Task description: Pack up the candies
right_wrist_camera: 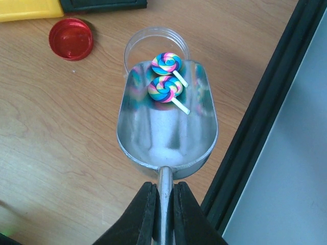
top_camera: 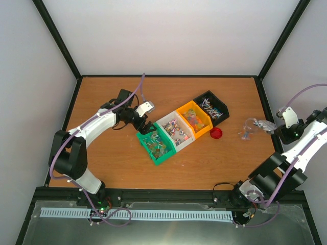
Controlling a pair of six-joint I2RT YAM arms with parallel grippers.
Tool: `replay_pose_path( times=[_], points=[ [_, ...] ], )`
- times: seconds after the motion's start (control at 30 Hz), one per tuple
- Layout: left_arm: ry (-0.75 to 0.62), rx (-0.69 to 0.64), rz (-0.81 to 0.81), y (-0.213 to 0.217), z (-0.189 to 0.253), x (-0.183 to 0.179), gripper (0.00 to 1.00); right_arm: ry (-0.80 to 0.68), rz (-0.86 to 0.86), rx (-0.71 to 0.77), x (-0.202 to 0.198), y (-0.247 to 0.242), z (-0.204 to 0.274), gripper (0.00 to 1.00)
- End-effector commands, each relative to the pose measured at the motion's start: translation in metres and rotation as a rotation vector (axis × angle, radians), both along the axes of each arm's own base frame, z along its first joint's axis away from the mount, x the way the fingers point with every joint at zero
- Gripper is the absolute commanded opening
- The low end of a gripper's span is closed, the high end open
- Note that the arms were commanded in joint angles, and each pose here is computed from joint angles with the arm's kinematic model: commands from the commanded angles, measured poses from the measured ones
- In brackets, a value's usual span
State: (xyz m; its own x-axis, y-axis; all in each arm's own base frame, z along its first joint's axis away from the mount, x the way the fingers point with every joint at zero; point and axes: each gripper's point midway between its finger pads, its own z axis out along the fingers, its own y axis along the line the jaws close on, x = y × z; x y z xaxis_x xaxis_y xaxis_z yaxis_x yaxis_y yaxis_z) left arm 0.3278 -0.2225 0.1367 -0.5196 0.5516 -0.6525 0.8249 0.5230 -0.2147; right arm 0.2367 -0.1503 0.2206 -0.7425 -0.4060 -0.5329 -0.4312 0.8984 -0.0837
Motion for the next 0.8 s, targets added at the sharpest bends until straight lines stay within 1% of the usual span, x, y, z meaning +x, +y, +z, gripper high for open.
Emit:
replay_pose_path(
  times=[0.0,0.27,0.47,0.77],
  points=[
    [-0.022,-0.032,-0.011,-0.003,0.009,0.002,1.0,0.032,0.0,-0.01,0.003,-0.001,0.001,0.03],
    [-0.019,-0.031,-0.01,-0.002,0.01,0.0,1.0,0.085,0.024,-0.036,0.011,0.004,0.002,0.03],
    [-0.019,-0.025,-0.011,-0.001,0.007,-0.002,1.0,0.142,0.034,-0.089,0.01,0.002,0.002,0.03],
    [-0.014,-0.025,-0.013,-0.001,0.005,-0.002,1.0,0.163,0.044,-0.121,0.011,0.0,0.014,0.03]
  ],
)
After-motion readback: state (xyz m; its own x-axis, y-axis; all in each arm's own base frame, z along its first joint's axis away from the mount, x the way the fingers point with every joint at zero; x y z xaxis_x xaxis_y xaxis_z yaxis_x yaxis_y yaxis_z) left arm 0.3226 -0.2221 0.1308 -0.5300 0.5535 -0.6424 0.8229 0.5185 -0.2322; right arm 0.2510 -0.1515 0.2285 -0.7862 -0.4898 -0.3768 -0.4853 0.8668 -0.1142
